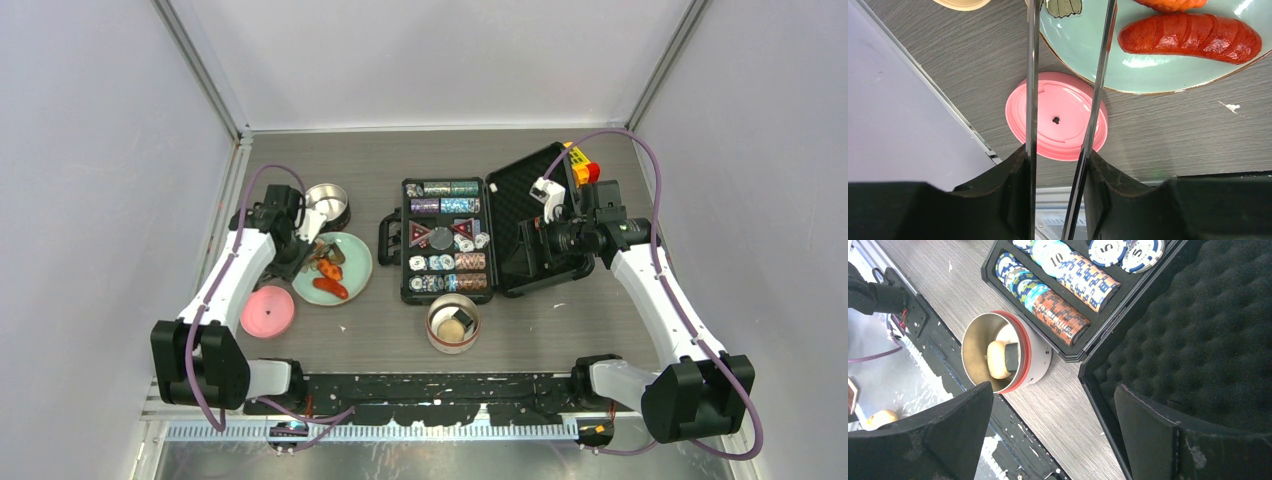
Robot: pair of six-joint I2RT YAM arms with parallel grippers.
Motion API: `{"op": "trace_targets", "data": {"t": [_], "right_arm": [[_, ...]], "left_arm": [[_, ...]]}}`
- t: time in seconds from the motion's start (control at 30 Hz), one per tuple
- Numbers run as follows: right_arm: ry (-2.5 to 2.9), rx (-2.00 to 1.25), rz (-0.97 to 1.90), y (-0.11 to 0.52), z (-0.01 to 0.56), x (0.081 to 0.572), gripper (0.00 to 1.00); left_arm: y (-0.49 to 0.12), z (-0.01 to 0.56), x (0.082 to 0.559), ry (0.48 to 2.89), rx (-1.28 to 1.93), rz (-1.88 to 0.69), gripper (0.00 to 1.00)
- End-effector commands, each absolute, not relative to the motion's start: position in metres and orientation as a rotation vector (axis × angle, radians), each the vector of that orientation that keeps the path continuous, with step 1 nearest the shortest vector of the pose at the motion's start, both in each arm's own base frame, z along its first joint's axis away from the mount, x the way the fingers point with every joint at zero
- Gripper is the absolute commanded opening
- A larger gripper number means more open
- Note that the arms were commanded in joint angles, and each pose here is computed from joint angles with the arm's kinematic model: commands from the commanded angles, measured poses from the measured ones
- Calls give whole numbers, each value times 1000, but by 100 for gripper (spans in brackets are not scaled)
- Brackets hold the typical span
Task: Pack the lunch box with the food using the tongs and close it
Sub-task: Pick up the fake food from the plate.
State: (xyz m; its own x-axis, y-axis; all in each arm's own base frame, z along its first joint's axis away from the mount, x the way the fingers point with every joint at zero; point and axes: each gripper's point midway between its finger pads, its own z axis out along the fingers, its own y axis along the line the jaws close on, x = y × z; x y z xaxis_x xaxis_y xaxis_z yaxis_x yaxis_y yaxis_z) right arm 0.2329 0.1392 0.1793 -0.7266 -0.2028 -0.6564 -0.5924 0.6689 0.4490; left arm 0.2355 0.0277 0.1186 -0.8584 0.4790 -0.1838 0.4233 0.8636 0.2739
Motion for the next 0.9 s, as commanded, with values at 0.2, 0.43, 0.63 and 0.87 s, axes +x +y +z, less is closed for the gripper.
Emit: {"op": "trace_targets", "data": {"t": [0.2,0.43,0.63,0.87], "right_arm": [[2252,-650,881,139,192,236,96],[2252,-649,885,140,192,236,95],[2253,-649,888,140,192,236,95],[2255,-648,890,140,192,236,95]], "left_arm": [[30,136,238,2746,689,354,36],[24,166,244,2675,648,317,30],[19,181,240,2654,649,284,29],[-15,208,237,2573,738,155,29]]}}
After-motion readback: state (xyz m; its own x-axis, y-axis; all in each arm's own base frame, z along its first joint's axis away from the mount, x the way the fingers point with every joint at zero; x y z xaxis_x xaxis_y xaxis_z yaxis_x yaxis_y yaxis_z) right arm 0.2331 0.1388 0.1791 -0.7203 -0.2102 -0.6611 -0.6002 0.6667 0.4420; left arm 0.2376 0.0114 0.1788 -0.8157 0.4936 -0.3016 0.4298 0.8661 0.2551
